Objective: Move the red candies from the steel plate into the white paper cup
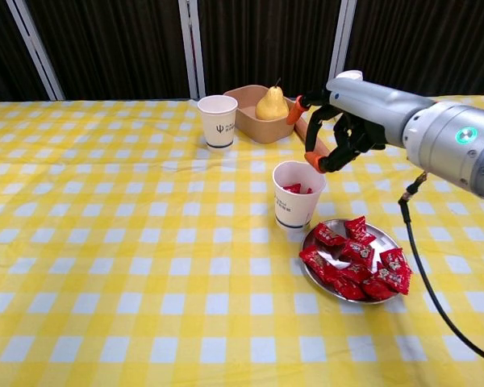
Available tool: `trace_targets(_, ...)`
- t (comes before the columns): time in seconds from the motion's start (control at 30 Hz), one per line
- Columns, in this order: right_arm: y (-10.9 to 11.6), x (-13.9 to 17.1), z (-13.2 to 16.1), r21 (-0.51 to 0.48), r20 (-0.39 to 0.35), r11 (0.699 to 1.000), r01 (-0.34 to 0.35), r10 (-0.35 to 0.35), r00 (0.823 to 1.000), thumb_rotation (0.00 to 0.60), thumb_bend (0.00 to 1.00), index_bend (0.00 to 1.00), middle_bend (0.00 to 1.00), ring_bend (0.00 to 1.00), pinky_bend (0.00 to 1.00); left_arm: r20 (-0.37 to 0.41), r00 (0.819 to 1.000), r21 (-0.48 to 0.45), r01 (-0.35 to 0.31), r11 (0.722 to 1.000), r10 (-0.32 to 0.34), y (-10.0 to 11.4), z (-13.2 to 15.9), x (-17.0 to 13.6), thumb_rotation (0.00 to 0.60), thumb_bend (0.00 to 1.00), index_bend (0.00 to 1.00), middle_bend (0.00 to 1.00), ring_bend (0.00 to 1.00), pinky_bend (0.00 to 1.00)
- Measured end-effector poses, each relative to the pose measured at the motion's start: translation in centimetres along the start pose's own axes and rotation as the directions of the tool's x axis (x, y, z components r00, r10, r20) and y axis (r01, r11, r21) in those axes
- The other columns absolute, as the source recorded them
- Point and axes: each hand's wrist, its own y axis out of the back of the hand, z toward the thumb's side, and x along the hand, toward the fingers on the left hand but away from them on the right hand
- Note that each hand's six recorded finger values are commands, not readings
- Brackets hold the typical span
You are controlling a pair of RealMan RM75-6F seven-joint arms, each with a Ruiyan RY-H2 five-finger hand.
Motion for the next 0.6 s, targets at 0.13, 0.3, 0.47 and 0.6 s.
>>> trace_targets(0.13, 0.3, 2.0, -1.0, 0.06, -0.006, 0.998, -0.013, 0.013, 1.0, 0.6, 0.48, 0.25, 0.41, 0.73, 0.91, 0.006, 1.0, 0.002, -0.003, 1.0, 0.003, 0.0, 0.1, 0.0, 0.6, 0.0, 0.0, 0.0, 0.0, 0.0)
trace_targets(0.3, 0.0, 4.7, -2.6, 0.109, 0.012, 0.992, -0.06, 0.059, 0.998, 0.6, 0.45, 0.25, 0.43, 0.73, 0.91, 0.014, 1.0, 0.006, -0.015, 1.0, 0.015, 0.1, 0.3, -0.1, 0.6, 0.0, 0.0, 0.0, 0.0, 0.0)
trace_targets(0.47, -0.7, 6.9, -4.0, 0.151, 0.039, 0.985, -0.085, 0.08, 0.996, 0.6, 0.43, 0.25, 0.74, 0.86, 0.97, 0.023, 0.999, 0.009, -0.03, 1.0, 0.03, 0.3, 0.4, -0.2, 0.6, 0.0, 0.0, 0.0, 0.0, 0.0)
trace_targets(0.6, -1.4, 7.9, -4.4, 0.179, 0.053, 0.979, -0.1, 0.092, 0.994, 0.6, 0.43, 0.27, 0.83, 0.93, 1.0, 0.034, 0.999, 0.011, -0.04, 0.999, 0.039, 0.4, 0.6, -0.4, 0.6, 0.0, 0.0, 0.0, 0.0, 0.0)
